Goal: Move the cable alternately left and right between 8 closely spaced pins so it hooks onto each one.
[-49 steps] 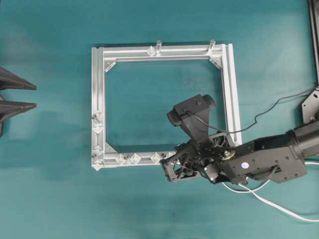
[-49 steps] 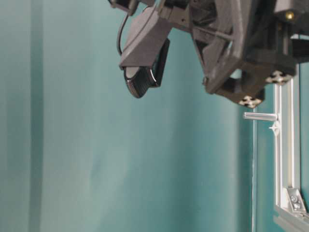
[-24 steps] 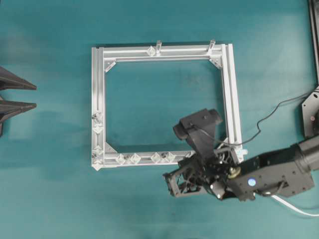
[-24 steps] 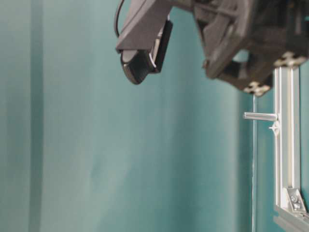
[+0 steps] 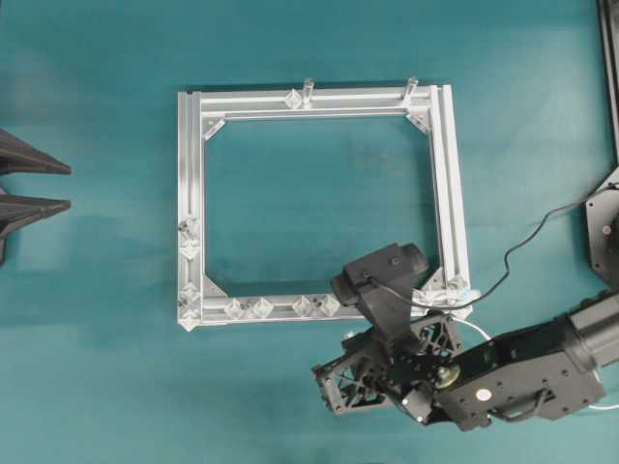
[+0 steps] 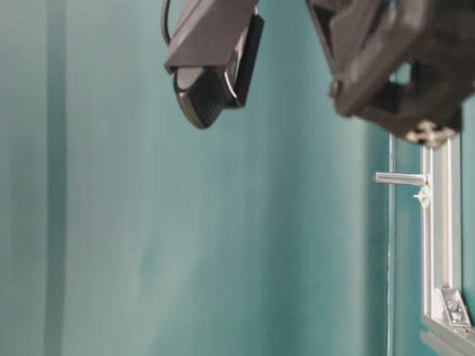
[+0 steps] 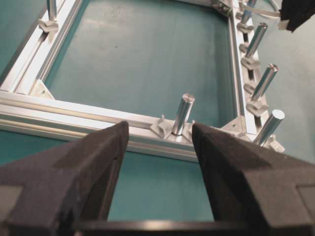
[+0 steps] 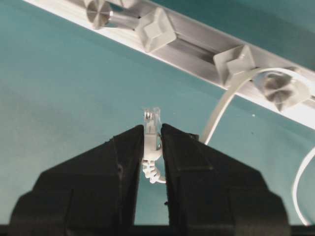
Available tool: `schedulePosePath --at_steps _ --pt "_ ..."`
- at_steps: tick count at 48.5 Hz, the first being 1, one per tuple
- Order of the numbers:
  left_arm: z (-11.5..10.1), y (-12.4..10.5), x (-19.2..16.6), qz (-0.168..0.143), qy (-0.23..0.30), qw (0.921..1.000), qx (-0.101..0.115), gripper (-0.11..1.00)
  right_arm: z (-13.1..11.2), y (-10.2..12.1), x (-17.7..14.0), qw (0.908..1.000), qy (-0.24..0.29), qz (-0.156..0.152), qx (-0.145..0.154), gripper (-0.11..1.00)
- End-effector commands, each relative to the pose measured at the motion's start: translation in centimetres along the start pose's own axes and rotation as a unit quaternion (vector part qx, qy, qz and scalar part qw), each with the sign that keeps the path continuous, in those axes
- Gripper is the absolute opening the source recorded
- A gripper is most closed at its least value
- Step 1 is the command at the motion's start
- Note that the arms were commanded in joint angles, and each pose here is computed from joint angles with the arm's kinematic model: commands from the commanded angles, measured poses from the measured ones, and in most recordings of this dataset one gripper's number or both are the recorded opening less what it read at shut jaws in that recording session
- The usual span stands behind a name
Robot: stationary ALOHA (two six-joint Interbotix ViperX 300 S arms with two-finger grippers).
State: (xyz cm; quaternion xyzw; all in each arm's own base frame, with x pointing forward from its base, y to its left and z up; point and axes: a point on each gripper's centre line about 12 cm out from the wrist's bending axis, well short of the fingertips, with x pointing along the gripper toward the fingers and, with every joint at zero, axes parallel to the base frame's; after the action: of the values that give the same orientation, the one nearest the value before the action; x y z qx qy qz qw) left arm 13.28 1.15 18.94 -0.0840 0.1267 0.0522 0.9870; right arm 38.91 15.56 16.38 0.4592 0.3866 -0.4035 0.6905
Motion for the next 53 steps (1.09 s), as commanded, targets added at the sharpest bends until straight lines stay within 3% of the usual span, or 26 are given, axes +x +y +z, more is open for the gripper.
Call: schedulePosePath --at_steps 1,21,35,53 --pt "0.7 -0.1 0.0 -0.002 -0.007 1.0000 0.000 0.61 -0.1 1.1 -1.2 0.9998 0.005 0.020 0.005 0.17" --pt "0.6 -0.1 0.0 -0.002 -0.006 1.0000 0.000 0.60 -0.5 3.9 -0.3 0.9996 -0.004 0.023 0.014 0.17" --pt "0.6 -0.1 0.0 -0.002 -0.006 1.0000 0.000 0.60 0.4 6.6 0.4 0.9986 -0.018 0.045 0.021 0.17" --pt "0.5 -0.1 0.0 -0.002 -0.004 1.0000 -0.001 0.60 0.9 7.6 1.0 0.9983 -0.021 0.046 0.029 0.17"
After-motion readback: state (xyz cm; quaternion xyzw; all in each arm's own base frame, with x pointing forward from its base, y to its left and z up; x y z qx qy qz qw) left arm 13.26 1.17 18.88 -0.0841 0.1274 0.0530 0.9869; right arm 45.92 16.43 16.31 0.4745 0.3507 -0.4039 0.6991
